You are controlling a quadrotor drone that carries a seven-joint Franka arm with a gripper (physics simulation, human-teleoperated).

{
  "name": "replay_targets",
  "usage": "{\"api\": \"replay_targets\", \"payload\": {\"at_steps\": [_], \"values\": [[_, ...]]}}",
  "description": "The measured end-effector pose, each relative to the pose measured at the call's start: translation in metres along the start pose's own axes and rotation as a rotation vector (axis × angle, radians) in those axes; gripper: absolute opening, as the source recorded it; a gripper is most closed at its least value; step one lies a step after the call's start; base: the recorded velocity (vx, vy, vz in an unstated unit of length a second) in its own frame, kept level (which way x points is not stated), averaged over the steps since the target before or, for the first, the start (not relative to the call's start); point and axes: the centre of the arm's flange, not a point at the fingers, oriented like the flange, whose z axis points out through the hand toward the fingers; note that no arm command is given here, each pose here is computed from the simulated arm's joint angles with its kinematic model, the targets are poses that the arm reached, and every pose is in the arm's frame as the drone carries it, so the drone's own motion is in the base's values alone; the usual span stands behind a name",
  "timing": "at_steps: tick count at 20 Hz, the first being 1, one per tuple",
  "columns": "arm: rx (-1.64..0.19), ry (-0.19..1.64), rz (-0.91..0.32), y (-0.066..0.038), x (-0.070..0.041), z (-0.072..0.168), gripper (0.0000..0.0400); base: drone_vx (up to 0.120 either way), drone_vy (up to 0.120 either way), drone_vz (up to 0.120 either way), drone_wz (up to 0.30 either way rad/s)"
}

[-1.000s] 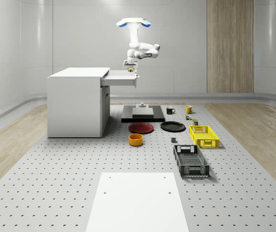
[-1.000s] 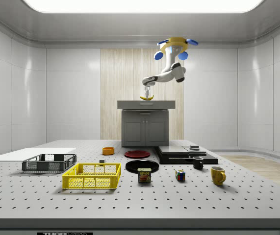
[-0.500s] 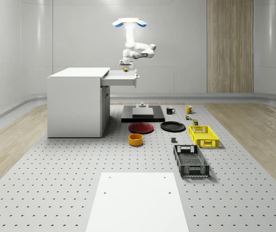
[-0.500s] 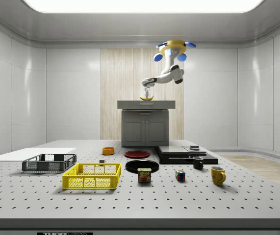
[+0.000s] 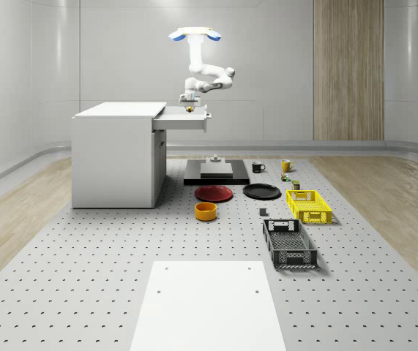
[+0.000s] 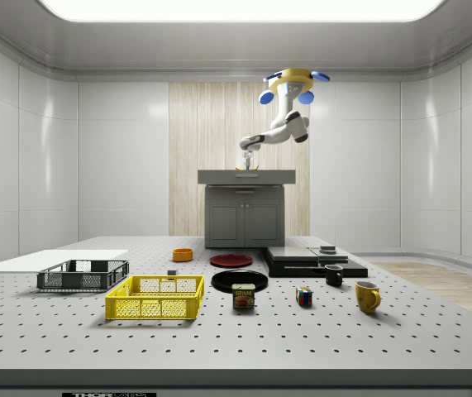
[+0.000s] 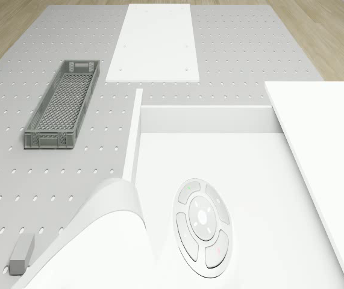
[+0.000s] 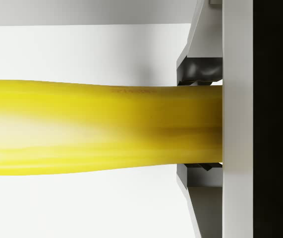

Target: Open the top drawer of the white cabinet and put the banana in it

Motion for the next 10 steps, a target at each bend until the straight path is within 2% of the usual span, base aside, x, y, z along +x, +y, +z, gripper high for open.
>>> {"api": "replay_targets", "payload": {"at_steps": [8,10], "values": [[0.0,0.0,0.001,0.0,0.0,0.032,0.0197,0.0,0.0,0.0,0.0],[0.001,-0.001,-0.001,0.0,0.0,0.037,0.0265,0.0,0.0,0.0,0.0]]}}
